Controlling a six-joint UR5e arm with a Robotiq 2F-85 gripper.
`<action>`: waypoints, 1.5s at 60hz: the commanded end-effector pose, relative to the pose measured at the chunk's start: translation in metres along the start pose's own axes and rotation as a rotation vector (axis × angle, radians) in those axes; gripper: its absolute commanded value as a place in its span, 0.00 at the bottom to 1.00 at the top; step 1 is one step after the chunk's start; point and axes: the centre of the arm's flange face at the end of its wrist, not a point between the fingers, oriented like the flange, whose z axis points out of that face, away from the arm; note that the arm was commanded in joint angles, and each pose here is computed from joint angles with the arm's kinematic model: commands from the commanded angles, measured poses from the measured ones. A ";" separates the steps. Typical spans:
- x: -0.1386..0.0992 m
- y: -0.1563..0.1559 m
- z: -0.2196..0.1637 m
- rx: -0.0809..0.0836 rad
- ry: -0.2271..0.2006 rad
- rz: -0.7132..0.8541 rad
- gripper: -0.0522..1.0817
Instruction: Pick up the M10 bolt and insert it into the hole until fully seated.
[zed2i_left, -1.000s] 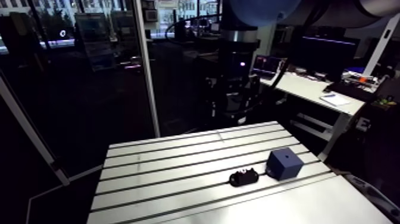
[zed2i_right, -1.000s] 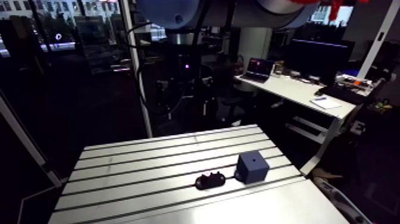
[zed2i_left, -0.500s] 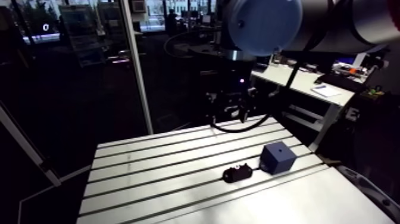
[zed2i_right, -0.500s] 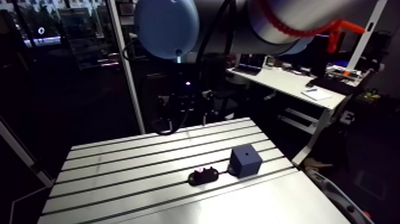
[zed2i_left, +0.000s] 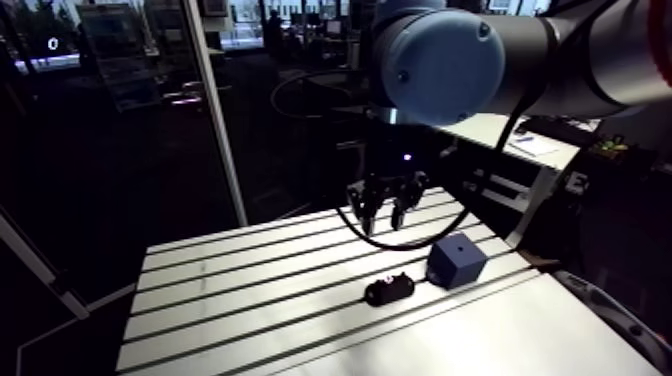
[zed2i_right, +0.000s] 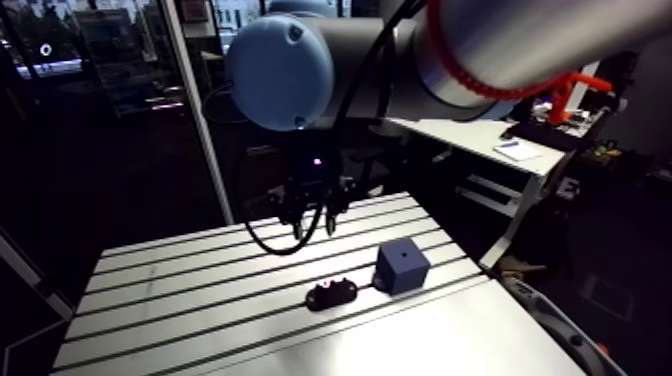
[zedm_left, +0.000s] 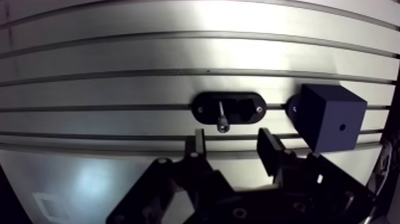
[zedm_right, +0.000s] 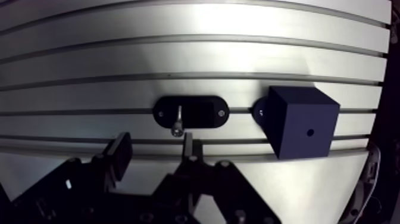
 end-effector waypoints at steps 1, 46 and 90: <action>-0.002 -0.001 0.013 0.007 -0.019 -0.001 0.48; -0.006 -0.001 0.034 0.007 -0.027 -0.008 0.52; -0.005 0.010 0.059 0.026 -0.074 -0.014 0.52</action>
